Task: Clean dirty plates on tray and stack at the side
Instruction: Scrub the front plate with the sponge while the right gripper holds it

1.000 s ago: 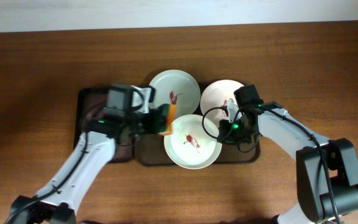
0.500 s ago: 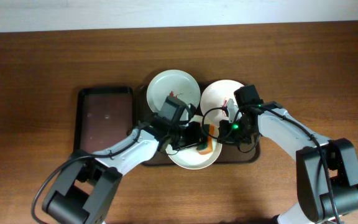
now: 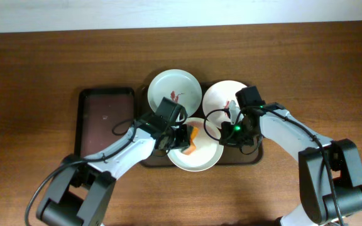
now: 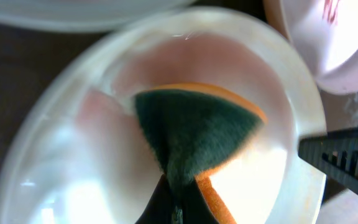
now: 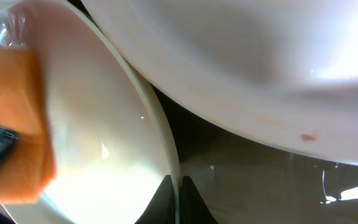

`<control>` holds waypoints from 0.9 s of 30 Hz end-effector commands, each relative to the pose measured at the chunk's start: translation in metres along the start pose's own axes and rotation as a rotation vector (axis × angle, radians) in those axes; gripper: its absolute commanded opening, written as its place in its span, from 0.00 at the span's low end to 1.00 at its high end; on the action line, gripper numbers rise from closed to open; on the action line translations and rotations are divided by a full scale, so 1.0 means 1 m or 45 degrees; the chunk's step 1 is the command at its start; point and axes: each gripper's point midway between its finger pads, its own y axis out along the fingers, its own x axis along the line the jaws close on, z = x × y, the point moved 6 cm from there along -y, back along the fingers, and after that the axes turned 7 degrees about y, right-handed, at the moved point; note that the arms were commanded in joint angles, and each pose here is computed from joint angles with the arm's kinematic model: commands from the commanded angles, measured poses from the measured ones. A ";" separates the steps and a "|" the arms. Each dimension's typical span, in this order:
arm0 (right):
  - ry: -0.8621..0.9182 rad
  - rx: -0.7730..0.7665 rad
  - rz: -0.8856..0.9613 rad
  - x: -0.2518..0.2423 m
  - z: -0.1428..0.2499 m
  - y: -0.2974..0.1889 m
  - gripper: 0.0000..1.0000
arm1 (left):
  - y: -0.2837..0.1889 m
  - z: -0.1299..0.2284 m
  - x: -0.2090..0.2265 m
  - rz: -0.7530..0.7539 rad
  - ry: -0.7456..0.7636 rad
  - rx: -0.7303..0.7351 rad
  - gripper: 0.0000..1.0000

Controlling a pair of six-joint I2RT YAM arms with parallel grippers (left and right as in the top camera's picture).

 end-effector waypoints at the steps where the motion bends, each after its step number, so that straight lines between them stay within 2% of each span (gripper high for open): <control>1: 0.001 -0.005 -0.005 0.002 -0.002 -0.001 0.04 | -0.022 -0.015 0.005 -0.101 0.130 -0.149 0.00; 7: 0.004 0.000 -0.002 0.002 -0.001 -0.001 0.04 | -0.076 -0.027 -0.005 -0.067 0.222 -0.297 0.00; 10: 0.005 0.002 -0.001 0.002 -0.001 -0.001 0.12 | -0.100 -0.021 0.038 -0.325 0.207 -0.266 0.00; 13: 0.005 0.003 -0.001 0.002 -0.001 -0.001 0.15 | -0.114 -0.018 0.084 -0.549 0.104 -0.221 0.00; 16: 0.005 0.003 -0.001 0.002 -0.001 -0.001 0.25 | -0.129 -0.024 0.123 -0.638 0.114 -0.205 0.00; 18: 0.007 0.006 0.000 0.002 0.000 -0.001 0.26 | -0.128 -0.024 0.146 -0.676 0.127 -0.169 0.00; 22: 0.014 0.020 0.006 0.001 0.002 -0.001 0.24 | -0.111 -0.023 0.171 -0.676 0.072 -0.093 0.00; 25: 0.018 0.029 0.009 0.000 0.003 -0.001 0.23 | -0.084 -0.027 0.166 -0.498 0.277 -0.037 0.00; 27: 0.022 0.035 0.013 0.000 0.004 -0.001 0.23 | -0.076 -0.028 0.169 -0.498 0.286 -0.021 0.00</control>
